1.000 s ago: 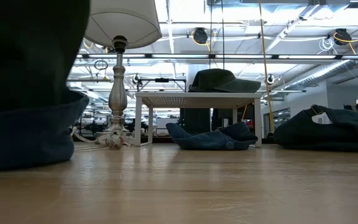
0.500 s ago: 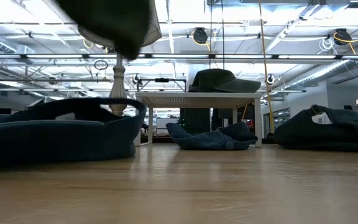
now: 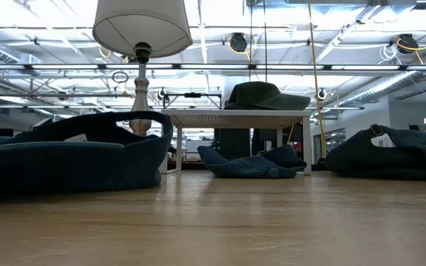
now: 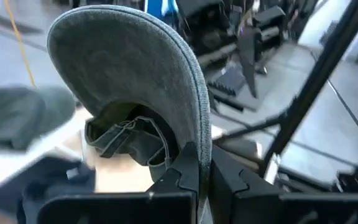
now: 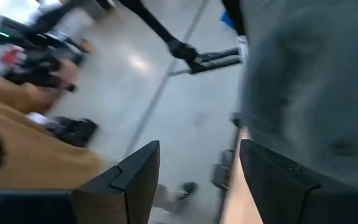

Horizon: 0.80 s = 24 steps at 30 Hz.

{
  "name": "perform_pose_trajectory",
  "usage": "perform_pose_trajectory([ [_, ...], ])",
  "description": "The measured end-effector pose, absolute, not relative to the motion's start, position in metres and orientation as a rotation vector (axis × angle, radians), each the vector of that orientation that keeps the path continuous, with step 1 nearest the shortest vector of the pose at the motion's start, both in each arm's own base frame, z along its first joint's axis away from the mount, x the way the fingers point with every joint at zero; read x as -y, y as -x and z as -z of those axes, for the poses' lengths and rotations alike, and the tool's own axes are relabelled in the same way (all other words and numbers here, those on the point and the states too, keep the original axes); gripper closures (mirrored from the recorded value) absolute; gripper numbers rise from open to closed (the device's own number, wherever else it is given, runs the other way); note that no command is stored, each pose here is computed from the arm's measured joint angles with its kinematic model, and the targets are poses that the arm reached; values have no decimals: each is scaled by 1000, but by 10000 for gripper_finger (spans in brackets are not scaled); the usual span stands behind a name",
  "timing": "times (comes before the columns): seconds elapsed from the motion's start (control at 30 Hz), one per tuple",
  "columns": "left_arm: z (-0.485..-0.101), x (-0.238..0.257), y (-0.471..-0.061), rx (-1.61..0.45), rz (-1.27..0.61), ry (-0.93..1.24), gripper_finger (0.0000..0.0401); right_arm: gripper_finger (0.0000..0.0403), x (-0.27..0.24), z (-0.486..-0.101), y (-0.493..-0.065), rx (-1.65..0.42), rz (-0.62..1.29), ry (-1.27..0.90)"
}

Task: Pick & Place hat
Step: Stack the gray cap on the gray caps on the shelf

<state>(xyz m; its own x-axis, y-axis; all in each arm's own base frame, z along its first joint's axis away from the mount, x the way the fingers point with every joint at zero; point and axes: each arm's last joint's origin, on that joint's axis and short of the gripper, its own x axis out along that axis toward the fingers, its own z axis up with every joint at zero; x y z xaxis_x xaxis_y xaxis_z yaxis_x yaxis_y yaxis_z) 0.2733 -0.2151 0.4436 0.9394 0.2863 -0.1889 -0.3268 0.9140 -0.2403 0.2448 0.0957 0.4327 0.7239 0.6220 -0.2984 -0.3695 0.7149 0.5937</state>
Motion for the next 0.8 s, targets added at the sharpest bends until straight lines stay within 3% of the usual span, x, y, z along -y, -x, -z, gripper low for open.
perform_pose_trajectory([
  [0.3, -466, 212, -276, -4, -481, 121, 394, 188, -83, -470, -214, -285, -557, -666],
  [0.53, -479, 205, -274, -9, -686, -67, 394, 188, -65, -485, -194, -80, -241, -685],
  [0.8, -498, 191, -281, -3, -672, -256, 394, 188, -52, -483, -202, 59, 158, -633],
])
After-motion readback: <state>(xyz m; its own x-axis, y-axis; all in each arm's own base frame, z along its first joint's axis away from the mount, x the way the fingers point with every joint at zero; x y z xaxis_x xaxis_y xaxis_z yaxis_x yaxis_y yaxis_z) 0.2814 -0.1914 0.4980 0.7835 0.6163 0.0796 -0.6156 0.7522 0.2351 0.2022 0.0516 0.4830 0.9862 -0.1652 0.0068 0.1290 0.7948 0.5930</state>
